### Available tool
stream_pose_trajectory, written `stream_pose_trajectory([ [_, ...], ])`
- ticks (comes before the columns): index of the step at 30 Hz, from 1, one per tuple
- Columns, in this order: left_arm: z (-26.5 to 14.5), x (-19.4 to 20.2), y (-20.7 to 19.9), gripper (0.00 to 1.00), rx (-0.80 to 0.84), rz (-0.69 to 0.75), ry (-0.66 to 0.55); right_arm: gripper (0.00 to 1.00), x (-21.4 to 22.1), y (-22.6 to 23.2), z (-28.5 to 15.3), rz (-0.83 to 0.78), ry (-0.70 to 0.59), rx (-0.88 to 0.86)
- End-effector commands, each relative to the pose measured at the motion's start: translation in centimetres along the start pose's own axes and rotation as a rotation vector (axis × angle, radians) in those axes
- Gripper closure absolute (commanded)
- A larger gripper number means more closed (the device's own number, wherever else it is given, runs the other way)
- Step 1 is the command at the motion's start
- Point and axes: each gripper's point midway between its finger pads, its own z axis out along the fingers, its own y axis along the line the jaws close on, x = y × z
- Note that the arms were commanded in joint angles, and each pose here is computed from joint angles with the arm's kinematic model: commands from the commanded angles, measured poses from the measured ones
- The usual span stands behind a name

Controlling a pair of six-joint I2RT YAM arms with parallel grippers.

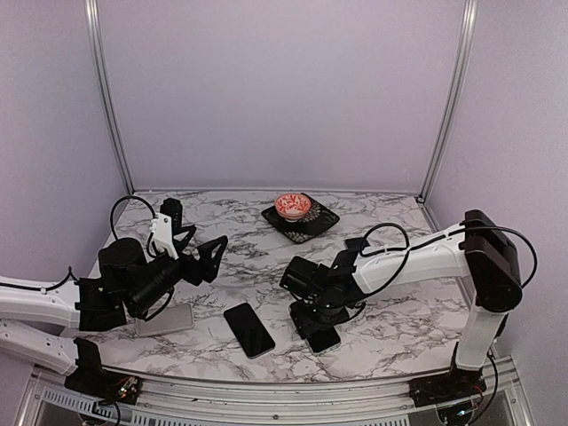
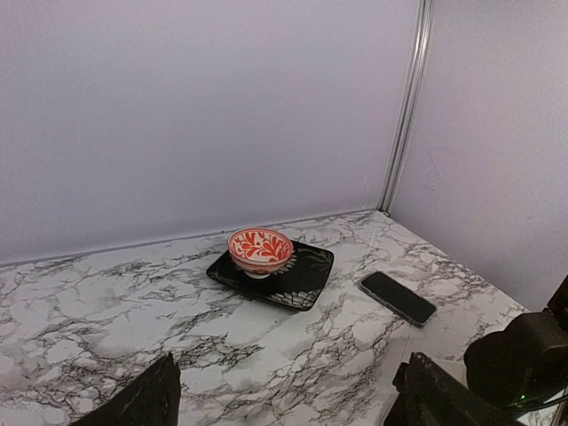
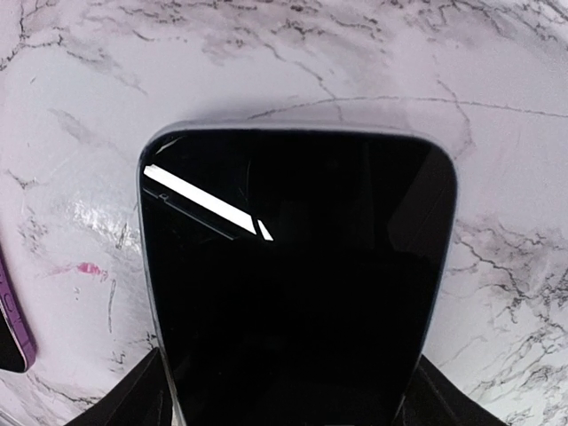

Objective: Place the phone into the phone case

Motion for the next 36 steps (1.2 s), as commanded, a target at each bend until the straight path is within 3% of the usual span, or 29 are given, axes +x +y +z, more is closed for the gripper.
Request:
stream_pose_trajectory([
  [1, 0.4, -1.0, -0.1, 0.12, -0.009, -0.003, -0.014, 0.49, 1.5, -0.6, 1.1, -0.035, 0.045, 0.047],
  [12, 1.9, 1.4, -2.2, 0.12, 0.064, -0.033, 0.063, 0.64, -1.8, 0.3, -2.6, -0.013, -0.151, -0.043],
  [16, 3.2, 3.6, -4.3, 0.05, 0.153, -0.083, 0.145, 0.66, -2.9, 0.0, -3.7, -0.001, -0.253, -0.064],
  [19, 5.2, 7.3, -5.8, 0.02, 0.231, -0.177, 0.257, 0.67, -3.5, -0.1, -4.1, 0.003, -0.315, -0.081],
  [22, 6.6, 10.1, -7.9, 0.02, 0.378, -0.386, 0.363, 0.67, -4.2, -0.2, -4.8, 0.006, -0.372, -0.088],
  [25, 7.4, 9.9, -9.5, 0.03, 0.519, -0.572, 0.328, 0.67, -4.9, 0.0, -5.8, 0.003, -0.431, -0.111],
  [28, 8.1, 9.9, -11.6, 0.03, 0.632, -0.671, 0.334, 0.67, -5.6, 0.1, -7.0, 0.001, -0.489, -0.123],
  [33, 9.1, 10.1, -13.1, 0.05, 0.706, -0.757, 0.323, 0.67, -6.3, 0.6, -8.8, -0.024, -0.549, -0.142],
  [36, 9.6, 10.5, -13.7, 0.16, 0.718, -0.772, 0.337, 0.67, -6.5, 0.6, -9.3, -0.025, -0.565, -0.141],
])
